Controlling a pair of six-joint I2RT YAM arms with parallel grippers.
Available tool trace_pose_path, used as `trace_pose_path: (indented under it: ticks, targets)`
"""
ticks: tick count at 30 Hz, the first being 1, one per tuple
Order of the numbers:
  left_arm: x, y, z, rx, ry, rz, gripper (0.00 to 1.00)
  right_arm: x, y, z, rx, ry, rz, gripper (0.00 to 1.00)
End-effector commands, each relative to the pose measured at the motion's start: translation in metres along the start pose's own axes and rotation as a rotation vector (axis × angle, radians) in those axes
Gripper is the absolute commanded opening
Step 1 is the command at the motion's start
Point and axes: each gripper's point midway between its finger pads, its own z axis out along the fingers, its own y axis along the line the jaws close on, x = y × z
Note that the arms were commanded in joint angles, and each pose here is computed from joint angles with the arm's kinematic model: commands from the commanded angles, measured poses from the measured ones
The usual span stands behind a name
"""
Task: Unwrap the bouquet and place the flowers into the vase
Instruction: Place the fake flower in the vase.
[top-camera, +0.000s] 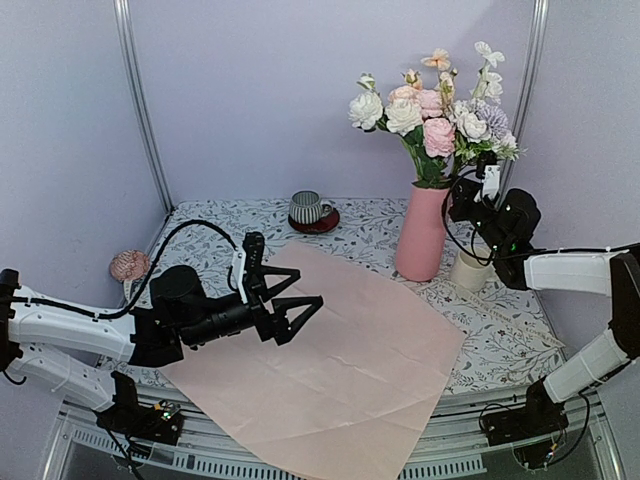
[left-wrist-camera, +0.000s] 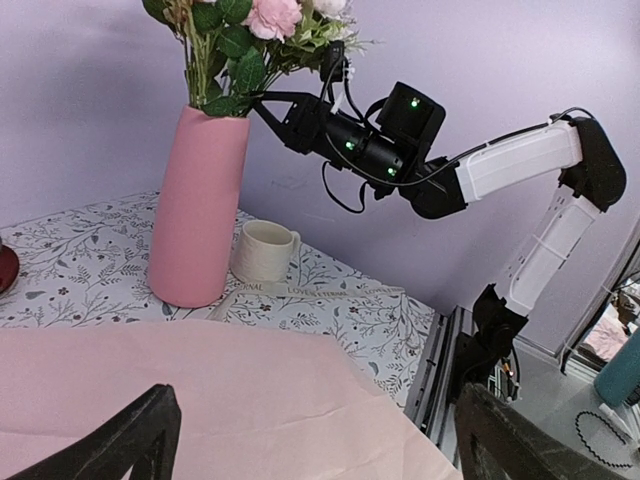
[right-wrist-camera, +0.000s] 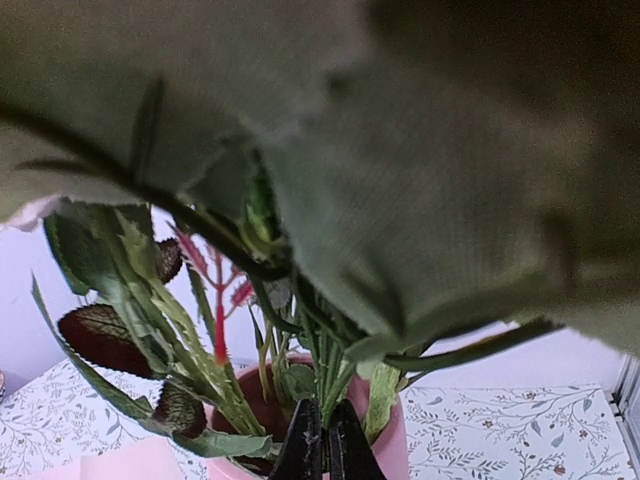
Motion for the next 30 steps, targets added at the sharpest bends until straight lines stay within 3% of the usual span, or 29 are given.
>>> trace_pose_path:
  ticks: [1,30]
  targets:
    - [0.001,0.006,-0.003,-0.014,0.005,0.009,0.98,0.032,-0.004,0.002,0.003,0.121,0.004,0.01]
    - [0.001,0.001,0.000,0.008,0.011,0.011,0.98,0.057,-0.006,-0.004,0.005,0.232,-0.016,0.01]
